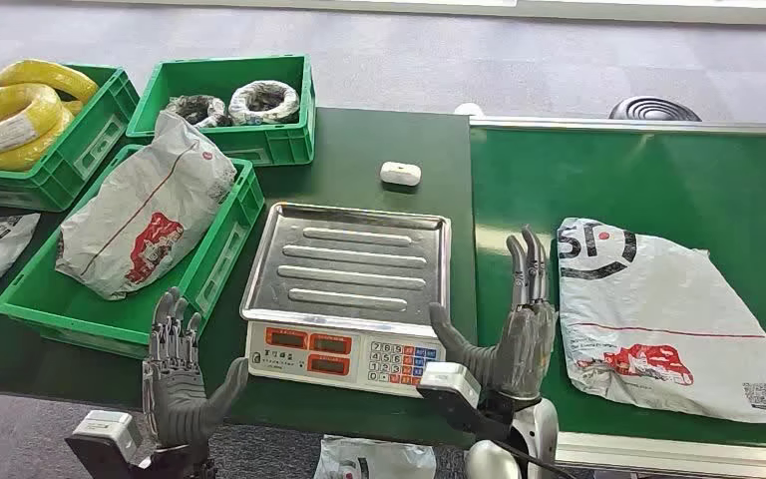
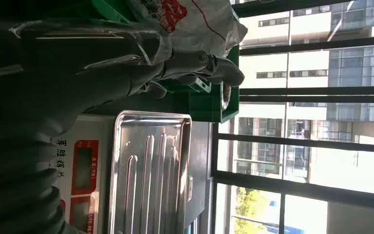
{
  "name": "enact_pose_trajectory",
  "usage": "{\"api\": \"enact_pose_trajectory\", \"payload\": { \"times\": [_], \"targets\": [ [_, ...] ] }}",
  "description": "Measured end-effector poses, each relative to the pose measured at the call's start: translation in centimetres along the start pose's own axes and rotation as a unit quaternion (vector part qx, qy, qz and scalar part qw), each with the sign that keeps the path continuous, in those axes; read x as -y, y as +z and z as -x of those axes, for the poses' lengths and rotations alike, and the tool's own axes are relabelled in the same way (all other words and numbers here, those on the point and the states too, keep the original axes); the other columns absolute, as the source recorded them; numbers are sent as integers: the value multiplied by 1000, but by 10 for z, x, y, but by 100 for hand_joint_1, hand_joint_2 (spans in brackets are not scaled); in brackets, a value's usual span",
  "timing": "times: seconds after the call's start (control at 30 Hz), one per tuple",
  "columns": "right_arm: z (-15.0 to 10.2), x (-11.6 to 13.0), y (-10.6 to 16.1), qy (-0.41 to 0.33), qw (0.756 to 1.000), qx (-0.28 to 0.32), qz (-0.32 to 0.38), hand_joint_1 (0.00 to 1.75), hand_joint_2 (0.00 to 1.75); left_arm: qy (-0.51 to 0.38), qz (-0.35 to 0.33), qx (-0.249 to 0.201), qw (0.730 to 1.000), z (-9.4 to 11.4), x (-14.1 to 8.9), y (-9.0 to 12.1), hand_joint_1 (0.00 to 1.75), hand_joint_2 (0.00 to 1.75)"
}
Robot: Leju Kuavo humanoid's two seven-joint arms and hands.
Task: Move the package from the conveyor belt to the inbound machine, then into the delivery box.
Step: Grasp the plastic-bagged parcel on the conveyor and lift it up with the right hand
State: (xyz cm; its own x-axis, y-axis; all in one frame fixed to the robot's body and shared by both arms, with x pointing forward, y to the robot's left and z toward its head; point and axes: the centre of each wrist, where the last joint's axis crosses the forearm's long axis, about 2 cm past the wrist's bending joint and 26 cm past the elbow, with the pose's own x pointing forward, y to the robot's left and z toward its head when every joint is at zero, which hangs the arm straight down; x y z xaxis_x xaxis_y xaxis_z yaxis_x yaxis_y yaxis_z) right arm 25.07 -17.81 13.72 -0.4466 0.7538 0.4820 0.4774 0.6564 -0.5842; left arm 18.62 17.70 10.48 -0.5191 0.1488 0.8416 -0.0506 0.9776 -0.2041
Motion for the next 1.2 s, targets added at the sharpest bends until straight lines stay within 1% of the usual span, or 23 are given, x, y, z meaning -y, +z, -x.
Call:
{"api": "enact_pose_trajectory", "payload": {
  "times": [0.07,0.1,0.17,0.23,0.33,0.4,0.47,0.57,0.63,0.73,0.97,1.07,1.1,1.2],
  "targets": [
    [16,6,-3,38,999,-21,5,0,175,1,1,-2,1000,0,0,2,0,175],
    [32,12,-5,75,996,-42,9,0,175,2,2,-4,1000,0,1,3,0,175],
    [65,23,-9,141,986,-84,15,0,175,7,7,-6,1000,0,2,5,0,175],
    [102,37,-11,199,971,-129,16,0,175,15,13,-7,1000,0,2,5,0,175],
    [158,61,-10,261,944,-200,13,0,175,24,18,-9,999,0,2,4,0,175],
    [187,74,-9,287,927,-241,8,0,175,27,21,-8,999,1,2,3,0,175],
    [211,81,-9,300,911,-284,-11,0,175,29,25,-6,999,1,2,1,0,175],
    [244,90,-12,293,888,-345,-76,0,175,32,29,-3,999,1,2,-1,0,175],
    [260,95,-13,273,877,-376,-123,0,175,33,31,-2,999,1,1,-2,0,175],
    [277,102,-12,227,862,-414,-181,0,175,33,33,2,999,1,0,-6,0,175],
    [289,108,-9,203,847,-446,-207,0,175,31,30,4,999,2,-3,-8,0,175],
    [291,108,-8,174,843,-456,-228,0,175,30,30,5,999,2,-3,-8,0,175],
    [292,108,-7,159,841,-458,-238,41,175,29,29,5,999,2,-4,-8,0,175],
    [292,106,-5,115,842,-461,-255,172,175,24,26,7,999,2,-7,-9,0,175]
  ]
}}
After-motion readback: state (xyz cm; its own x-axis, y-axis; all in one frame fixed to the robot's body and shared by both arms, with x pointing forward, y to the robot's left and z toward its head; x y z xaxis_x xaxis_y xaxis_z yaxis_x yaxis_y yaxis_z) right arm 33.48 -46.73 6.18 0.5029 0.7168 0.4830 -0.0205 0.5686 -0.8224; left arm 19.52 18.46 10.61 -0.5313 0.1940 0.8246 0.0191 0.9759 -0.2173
